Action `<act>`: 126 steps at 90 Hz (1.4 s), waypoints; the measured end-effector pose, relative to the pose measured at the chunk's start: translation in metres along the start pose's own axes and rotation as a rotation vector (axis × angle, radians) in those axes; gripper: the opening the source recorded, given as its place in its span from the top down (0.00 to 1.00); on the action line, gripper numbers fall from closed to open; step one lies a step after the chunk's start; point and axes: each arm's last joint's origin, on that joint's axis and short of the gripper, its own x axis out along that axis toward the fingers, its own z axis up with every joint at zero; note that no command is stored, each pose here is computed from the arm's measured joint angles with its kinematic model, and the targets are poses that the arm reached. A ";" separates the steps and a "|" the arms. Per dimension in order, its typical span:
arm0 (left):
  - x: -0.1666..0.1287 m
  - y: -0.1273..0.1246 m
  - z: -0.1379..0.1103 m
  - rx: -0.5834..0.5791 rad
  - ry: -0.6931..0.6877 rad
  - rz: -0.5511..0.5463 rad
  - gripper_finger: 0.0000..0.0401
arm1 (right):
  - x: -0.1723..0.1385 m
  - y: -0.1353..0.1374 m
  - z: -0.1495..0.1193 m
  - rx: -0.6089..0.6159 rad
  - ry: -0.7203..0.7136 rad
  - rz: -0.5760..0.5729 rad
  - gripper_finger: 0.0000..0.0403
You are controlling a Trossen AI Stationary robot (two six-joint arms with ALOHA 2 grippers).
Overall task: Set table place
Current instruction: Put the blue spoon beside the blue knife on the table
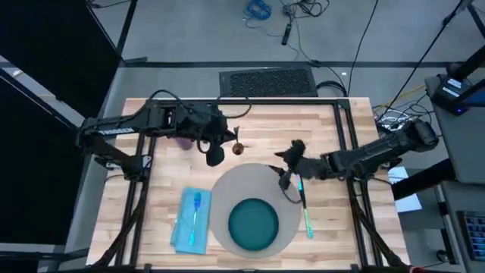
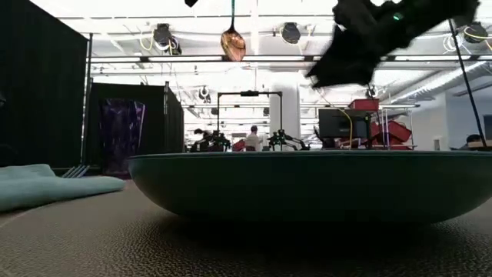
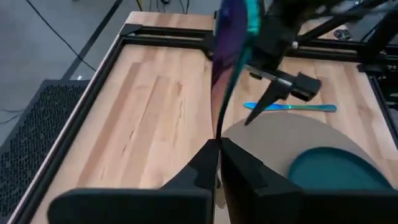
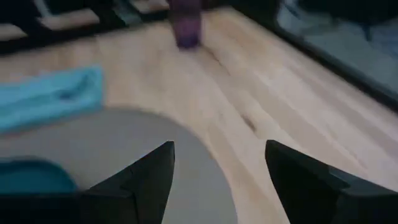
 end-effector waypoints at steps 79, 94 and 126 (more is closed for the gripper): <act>0.072 -0.014 -0.004 0.088 0.044 -0.063 1.00 | 0.016 -0.031 0.039 -0.025 -0.268 0.228 0.41; 0.074 -0.010 -0.002 0.091 0.033 -0.055 1.00 | 0.015 -0.030 0.039 -0.009 -0.264 0.250 0.41; 0.078 -0.006 0.002 0.099 -0.019 -0.067 1.00 | 0.016 -0.029 0.038 0.006 -0.257 0.265 0.41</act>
